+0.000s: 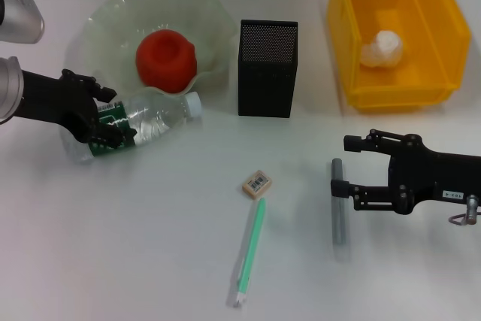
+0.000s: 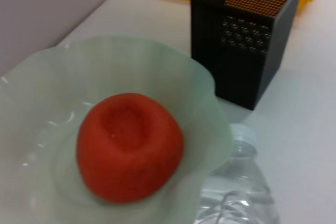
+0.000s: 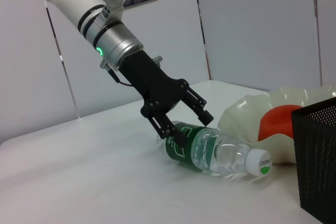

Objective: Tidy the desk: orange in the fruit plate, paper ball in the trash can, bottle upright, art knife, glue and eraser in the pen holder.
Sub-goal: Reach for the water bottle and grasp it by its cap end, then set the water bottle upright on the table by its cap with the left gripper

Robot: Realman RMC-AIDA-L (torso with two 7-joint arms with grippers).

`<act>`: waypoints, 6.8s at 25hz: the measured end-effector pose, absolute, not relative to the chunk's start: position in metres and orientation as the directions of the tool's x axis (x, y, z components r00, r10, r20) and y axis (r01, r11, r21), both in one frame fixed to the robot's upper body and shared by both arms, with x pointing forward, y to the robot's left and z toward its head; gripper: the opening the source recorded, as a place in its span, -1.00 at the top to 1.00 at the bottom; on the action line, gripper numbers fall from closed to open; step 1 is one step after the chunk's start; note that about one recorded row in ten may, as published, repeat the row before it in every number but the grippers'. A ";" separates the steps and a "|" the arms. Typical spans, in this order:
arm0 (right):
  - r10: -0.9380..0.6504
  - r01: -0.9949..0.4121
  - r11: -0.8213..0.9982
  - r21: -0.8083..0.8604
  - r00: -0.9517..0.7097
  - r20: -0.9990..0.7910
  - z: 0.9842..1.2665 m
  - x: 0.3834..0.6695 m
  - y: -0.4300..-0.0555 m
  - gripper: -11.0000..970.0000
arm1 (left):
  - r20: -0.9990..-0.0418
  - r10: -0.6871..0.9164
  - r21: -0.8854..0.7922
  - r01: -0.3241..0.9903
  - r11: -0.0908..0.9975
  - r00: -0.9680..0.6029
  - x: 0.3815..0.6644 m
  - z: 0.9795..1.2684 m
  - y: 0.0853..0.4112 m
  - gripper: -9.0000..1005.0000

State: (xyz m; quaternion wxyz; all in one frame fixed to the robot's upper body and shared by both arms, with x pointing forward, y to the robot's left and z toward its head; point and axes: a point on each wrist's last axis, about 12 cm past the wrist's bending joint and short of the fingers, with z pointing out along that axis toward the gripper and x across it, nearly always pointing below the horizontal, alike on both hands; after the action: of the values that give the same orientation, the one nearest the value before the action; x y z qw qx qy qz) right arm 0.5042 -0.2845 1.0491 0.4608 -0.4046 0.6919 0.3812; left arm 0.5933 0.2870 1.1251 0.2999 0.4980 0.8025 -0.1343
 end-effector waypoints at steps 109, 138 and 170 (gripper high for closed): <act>-0.217 -0.917 0.368 0.156 -0.247 -0.944 1.047 0.500 -0.285 -0.71 | -0.887 0.437 -0.002 0.949 0.316 -0.147 0.573 1.159 0.246 0.09; -0.220 -0.927 0.344 0.152 -0.237 -0.946 1.049 0.500 -0.281 -0.71 | -0.968 0.190 -0.034 0.836 0.548 -0.164 0.537 1.127 0.333 0.09; -0.222 -0.929 0.340 0.143 -0.227 -0.948 1.048 0.500 -0.280 -0.71 | -0.972 0.206 0.043 0.773 0.633 -0.114 0.536 1.110 0.344 0.08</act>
State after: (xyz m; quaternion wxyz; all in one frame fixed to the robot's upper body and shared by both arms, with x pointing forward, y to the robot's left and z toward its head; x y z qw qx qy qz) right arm 0.4997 -0.2800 1.0481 0.4554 -0.4231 0.6802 0.3884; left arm 0.5364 0.3443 1.1096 0.5676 0.3477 0.7033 -0.2497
